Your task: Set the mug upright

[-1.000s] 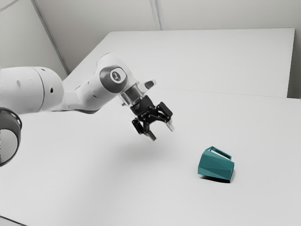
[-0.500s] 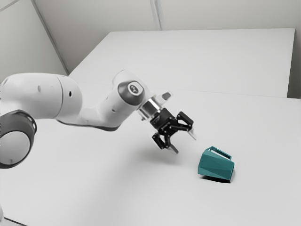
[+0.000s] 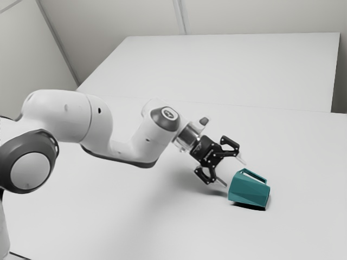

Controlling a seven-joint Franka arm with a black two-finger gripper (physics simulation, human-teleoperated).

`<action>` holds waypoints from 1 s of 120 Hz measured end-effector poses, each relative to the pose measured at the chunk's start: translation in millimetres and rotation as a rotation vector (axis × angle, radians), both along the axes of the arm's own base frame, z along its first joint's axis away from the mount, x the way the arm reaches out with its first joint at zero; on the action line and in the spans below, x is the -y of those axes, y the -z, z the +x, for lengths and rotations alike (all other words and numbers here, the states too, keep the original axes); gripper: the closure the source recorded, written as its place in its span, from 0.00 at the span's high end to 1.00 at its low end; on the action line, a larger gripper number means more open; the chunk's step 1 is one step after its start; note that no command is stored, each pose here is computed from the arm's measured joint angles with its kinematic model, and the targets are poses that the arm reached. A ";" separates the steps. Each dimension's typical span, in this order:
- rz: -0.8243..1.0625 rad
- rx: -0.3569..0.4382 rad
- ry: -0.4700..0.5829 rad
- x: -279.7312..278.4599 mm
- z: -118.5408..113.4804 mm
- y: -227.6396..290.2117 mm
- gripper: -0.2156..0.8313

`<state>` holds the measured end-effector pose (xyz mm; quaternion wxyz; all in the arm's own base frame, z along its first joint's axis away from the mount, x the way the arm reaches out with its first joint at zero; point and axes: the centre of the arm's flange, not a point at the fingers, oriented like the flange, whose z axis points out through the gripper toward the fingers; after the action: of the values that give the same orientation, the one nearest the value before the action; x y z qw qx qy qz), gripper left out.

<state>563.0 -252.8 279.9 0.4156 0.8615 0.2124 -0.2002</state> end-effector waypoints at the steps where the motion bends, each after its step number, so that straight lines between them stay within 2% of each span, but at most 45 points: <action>1: -0.001 -0.002 -0.002 0.7 -0.1 0.6 0.79; 40: -0.041 -0.040 -0.059 25.0 -0.6 15.8 0.78; 44: -0.041 -0.039 -0.060 25.8 -0.1 15.6 0.73; 61: -0.038 -0.040 -0.067 26.1 0.5 15.9 0.38; 73: -0.036 -0.037 -0.071 26.3 1.3 15.4 0.23; 87: -0.035 -0.029 -0.067 31.6 1.0 12.4 0.14; 120: -0.027 0.009 -0.040 50.2 1.5 -3.8 0.06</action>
<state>564.5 -303.0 283.7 0.4322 0.8522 0.2250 -0.1906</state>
